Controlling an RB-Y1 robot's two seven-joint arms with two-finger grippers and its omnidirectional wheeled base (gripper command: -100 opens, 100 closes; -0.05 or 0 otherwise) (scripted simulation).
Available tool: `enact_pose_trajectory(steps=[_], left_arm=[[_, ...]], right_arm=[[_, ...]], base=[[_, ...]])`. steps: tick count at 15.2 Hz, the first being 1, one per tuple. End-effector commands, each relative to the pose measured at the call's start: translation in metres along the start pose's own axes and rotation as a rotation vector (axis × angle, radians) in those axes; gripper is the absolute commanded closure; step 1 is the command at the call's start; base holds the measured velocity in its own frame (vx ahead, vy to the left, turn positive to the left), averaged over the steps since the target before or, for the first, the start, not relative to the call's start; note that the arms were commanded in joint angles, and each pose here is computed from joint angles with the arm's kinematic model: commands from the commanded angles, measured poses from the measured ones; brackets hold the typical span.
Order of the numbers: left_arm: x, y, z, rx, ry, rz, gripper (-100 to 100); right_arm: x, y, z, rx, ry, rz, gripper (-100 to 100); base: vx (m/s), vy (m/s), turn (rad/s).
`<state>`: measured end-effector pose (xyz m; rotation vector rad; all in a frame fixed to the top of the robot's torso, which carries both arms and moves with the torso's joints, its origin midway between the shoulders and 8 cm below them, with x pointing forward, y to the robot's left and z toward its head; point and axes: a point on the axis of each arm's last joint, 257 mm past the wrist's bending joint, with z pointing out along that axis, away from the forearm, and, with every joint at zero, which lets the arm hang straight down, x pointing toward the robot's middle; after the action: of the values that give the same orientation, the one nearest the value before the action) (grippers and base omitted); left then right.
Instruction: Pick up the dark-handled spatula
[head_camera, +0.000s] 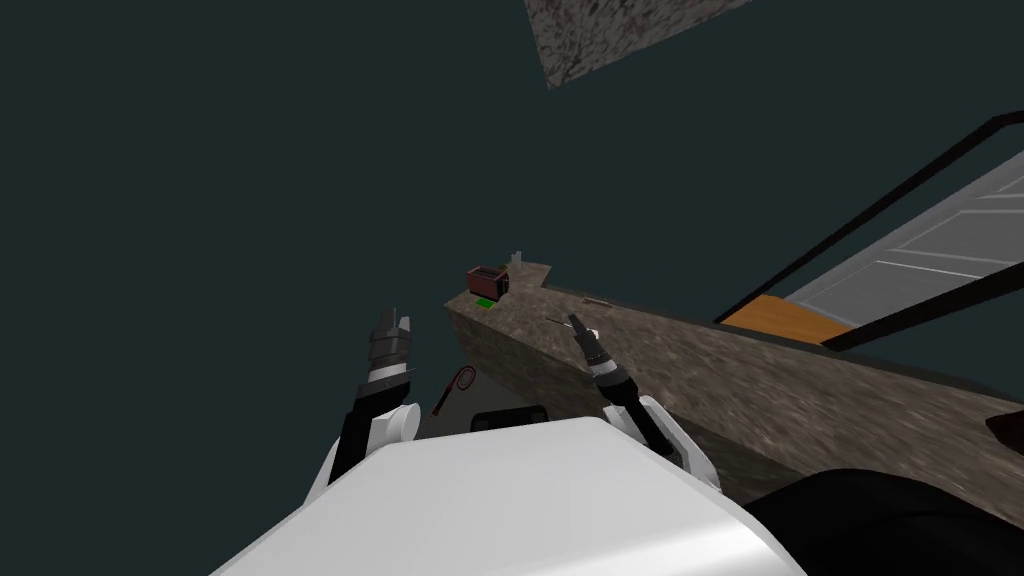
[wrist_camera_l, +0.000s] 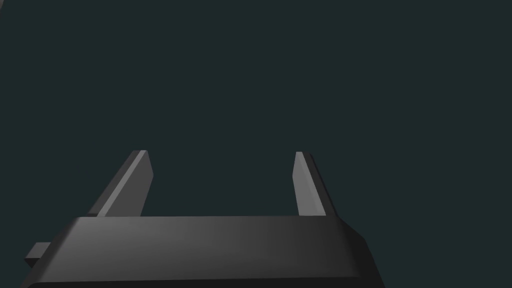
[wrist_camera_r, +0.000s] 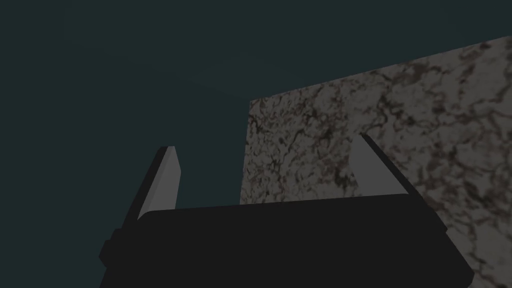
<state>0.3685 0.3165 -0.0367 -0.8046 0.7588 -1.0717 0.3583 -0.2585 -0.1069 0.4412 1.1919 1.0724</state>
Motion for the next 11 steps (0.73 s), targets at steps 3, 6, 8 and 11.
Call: enact_pose_trajectory(steps=[3, 6, 8, 11], left_arm=[[0.0, 0.0, 0.0, 0.0, 0.0, 0.0, 0], [0.0, 0.0, 0.0, 0.0, 0.0, 0.0, 0], [0.0, 0.0, 0.0, 0.0, 0.0, 0.0, 0], [0.0, 0.0, 0.0, 0.0, 0.0, 0.0, 0]], right_arm=[[0.011, -0.03, -0.018, 0.054, 0.105, -0.075, -100], [0.014, -0.044, -0.028, 0.076, 0.167, -0.118, -100], [0.016, -0.058, -0.039, 0.101, 0.215, -0.152, -100], [0.017, -0.073, -0.051, 0.124, 0.284, -0.2, -100]], base=[[-0.01, -0.005, 0.134], [-0.004, 0.001, 0.103], [-0.008, -0.004, 0.142], [-0.011, -0.01, 0.133]])
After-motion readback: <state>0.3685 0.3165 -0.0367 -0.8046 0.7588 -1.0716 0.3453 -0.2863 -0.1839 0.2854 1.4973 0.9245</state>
